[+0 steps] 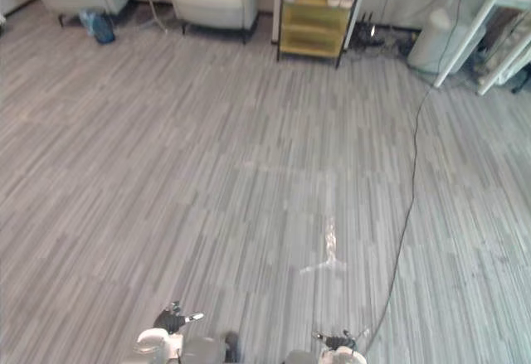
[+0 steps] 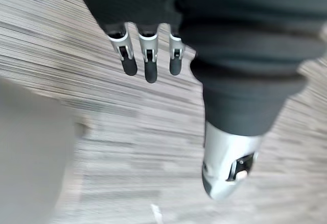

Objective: Pick up cushions and gather them together orderly.

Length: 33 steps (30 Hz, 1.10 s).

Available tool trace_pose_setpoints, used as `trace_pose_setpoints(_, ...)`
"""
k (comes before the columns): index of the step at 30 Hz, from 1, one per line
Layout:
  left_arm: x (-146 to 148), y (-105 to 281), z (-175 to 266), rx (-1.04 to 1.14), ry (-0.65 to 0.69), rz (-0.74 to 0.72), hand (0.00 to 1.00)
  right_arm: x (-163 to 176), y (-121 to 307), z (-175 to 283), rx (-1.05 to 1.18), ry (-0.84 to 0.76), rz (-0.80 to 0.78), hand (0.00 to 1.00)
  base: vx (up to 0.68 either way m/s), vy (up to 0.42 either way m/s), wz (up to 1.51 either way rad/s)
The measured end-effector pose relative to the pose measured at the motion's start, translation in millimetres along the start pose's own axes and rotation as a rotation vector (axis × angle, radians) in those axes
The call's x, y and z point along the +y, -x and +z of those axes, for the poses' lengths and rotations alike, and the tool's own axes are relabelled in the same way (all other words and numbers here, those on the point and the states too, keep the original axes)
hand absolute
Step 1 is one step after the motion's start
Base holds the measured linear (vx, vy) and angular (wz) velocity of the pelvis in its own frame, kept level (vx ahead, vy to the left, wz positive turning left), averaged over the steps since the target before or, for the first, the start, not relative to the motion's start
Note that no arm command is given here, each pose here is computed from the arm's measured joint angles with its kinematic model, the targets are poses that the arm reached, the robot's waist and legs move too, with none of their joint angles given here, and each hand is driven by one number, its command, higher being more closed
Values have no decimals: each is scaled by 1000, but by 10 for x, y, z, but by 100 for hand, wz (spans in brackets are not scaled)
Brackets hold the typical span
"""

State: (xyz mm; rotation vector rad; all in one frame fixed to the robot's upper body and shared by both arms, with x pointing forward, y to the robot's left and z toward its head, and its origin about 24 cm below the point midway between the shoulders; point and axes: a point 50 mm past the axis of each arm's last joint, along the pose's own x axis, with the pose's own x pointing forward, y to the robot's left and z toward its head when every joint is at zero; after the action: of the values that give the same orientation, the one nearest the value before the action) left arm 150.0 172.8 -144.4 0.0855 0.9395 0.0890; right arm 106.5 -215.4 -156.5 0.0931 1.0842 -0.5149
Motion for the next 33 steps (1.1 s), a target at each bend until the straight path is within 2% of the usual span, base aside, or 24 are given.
trace_pose_setpoints(5, 52, 2, -49, 18, -30, 7, 0, -4, -13, 70, -19, 0, 0, 0, 555, -208, 32)
trace_pose_setpoints(8, -7, 34, -198, 70, -24, -6, 0, -223, -25, -29, 18, 7, -52, 0, 572, -275, 31)
trace_pose_setpoints(10, -71, 40, -209, 75, -6, -17, 0, -250, -31, -13, 17, -22, -65, 0, 579, -289, 8)
trace_pose_setpoints(12, -80, 36, -175, 63, 41, -7, 0, -214, -35, 38, -2, 2, -52, 0, 542, -247, -12)
trace_pose_setpoints(16, -49, 20, -31, -2, 25, -6, 0, -73, -34, 90, -9, -28, -18, 0, 508, -147, -23)
trace_pose_setpoints(19, -100, 20, 12, -20, 33, -18, 0, 13, -37, 170, -28, -53, -5, 0, 426, 41, -44)
trace_pose_setpoints(23, -45, 38, -90, 10, 30, -2, 0, 108, 1, 52, -20, 13, 23, 0, 418, 161, -39)
trace_pose_setpoints(33, 24, 36, -168, 53, -47, 0, 0, 13, 5, 41, -40, 123, -2, 0, 460, 104, -2)
